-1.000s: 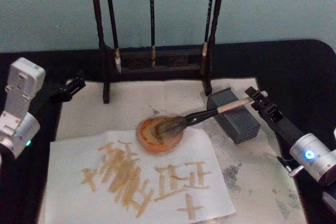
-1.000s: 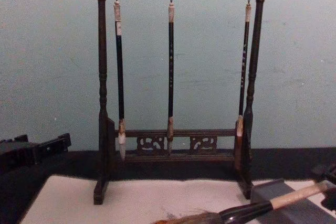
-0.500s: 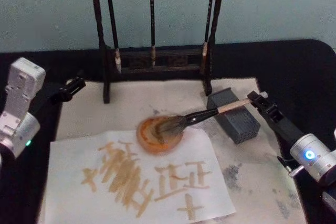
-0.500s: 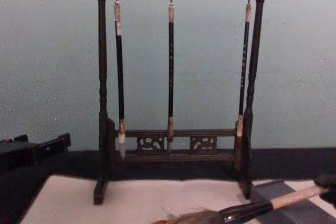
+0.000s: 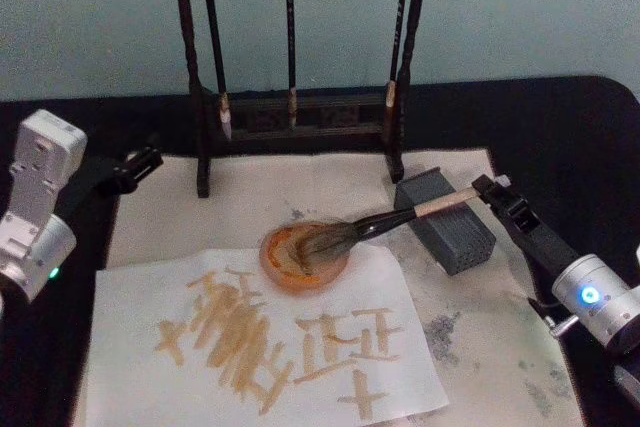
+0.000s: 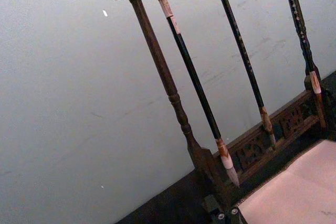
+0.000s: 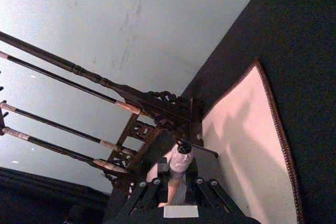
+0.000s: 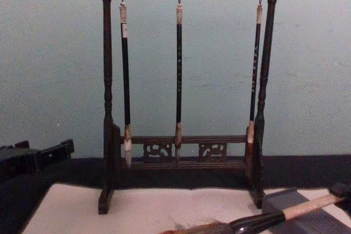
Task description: Pick up the brush from the inkstone, write on the paper, then place the brush back to its original position.
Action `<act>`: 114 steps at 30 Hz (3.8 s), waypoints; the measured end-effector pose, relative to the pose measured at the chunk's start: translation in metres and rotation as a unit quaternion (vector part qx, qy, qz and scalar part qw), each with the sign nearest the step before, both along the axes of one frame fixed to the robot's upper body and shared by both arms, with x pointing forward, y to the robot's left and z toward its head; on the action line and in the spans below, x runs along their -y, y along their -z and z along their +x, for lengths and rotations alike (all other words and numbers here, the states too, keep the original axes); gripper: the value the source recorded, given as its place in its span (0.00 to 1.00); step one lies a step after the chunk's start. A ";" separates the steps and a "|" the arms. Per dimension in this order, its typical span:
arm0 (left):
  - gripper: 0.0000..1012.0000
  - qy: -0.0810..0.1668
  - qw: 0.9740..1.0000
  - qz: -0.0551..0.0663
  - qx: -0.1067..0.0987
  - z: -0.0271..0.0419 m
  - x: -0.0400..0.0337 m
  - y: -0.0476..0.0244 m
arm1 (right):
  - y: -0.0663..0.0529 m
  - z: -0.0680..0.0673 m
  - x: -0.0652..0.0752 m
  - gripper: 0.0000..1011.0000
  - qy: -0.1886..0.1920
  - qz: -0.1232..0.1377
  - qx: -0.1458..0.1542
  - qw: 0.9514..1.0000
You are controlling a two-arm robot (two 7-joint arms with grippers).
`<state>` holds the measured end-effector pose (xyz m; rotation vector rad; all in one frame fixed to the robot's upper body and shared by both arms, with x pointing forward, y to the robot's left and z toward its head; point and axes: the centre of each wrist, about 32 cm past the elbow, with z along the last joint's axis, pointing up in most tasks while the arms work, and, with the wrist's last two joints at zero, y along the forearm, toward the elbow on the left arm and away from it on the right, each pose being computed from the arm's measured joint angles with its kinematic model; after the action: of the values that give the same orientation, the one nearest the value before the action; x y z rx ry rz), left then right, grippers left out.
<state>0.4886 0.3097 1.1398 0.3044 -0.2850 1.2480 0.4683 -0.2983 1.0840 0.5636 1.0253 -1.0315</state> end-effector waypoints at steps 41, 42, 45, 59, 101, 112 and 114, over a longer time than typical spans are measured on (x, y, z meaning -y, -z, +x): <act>0.99 0.000 1.000 0.000 0.000 0.0000 0.0000 0.0000 | -0.076 -0.015 -0.024 0.20 -0.099 -0.221 0.119 0.963; 0.99 0.000 1.000 0.000 0.000 0.0000 0.0000 0.0000 | -0.078 -0.015 -0.025 0.20 -0.101 -0.229 0.123 0.960; 0.99 0.000 1.000 0.000 0.000 0.0000 0.0000 0.0000 | -0.090 -0.017 -0.026 0.20 -0.112 -0.266 0.143 0.946; 0.99 0.000 1.000 0.000 0.000 0.0000 0.0000 0.0000 | -0.124 -0.021 -0.030 0.20 -0.128 -0.333 0.210 0.910; 0.99 0.000 1.000 0.000 0.000 0.0000 0.0000 0.0000 | -0.171 -0.055 -0.063 0.19 -0.233 -0.367 0.327 0.839; 0.99 0.000 1.000 0.000 0.000 0.0000 0.0000 0.0000 | -0.173 -0.057 -0.079 0.19 -0.264 -0.376 0.328 0.825; 0.99 0.000 1.000 0.000 0.000 0.0000 0.0000 0.0000 | -0.172 -0.056 -0.084 0.19 -0.272 -0.376 0.328 0.823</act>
<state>0.4886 0.3097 1.1398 0.3045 -0.2850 1.2480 0.4122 -0.2147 1.2556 -0.0641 0.0838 -0.5681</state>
